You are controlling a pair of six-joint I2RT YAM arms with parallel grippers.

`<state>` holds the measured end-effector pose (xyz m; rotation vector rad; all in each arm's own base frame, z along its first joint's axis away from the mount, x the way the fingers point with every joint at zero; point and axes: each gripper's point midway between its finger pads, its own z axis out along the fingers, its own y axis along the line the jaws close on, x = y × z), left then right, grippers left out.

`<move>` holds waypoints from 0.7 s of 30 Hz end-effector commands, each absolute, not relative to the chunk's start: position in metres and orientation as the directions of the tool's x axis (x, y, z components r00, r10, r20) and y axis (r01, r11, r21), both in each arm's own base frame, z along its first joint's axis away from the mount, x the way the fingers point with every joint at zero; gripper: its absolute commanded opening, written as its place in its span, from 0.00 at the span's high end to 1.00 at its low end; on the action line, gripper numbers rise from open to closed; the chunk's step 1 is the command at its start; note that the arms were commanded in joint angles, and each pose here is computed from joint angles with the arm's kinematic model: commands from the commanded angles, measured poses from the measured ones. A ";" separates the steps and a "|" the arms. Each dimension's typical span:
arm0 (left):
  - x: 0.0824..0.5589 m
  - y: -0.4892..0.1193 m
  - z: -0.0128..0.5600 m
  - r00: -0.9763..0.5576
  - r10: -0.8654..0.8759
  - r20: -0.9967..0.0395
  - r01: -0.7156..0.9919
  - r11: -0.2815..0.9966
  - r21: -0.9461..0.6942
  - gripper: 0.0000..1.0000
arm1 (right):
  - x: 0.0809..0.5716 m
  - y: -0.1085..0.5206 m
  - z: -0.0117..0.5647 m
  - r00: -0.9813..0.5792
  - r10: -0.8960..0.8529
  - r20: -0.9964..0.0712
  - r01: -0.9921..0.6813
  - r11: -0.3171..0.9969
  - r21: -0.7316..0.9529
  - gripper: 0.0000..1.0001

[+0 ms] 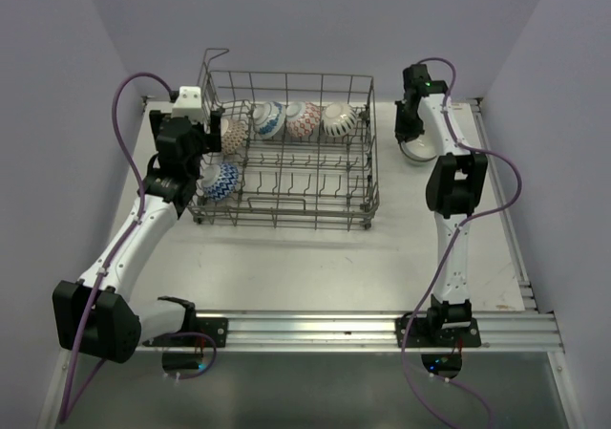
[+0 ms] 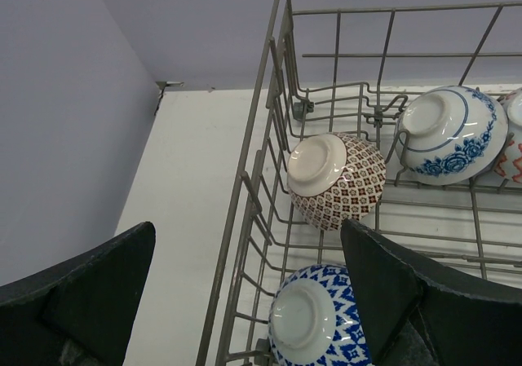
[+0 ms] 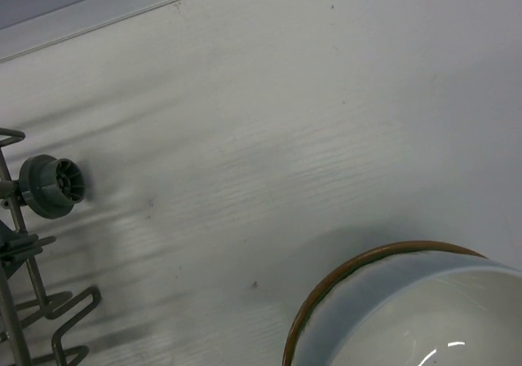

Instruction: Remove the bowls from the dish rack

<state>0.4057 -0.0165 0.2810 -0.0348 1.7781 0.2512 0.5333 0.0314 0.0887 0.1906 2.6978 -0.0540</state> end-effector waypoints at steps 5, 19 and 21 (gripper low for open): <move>0.405 -0.012 0.308 -0.171 0.100 -0.980 -0.179 0.975 0.131 0.00 | 0.535 0.031 0.130 -0.865 0.121 -0.487 0.139 0.990 -0.002 0.55; 0.406 -0.017 0.307 -0.173 0.094 -0.981 -0.159 0.980 0.122 0.00 | 0.516 0.069 0.302 -0.607 0.227 -0.761 0.089 0.972 0.218 0.27; 0.407 -0.017 0.306 -0.176 0.094 -0.980 -0.157 0.980 0.122 0.00 | 0.522 0.093 0.323 -0.525 0.250 -0.813 0.024 0.960 0.279 0.25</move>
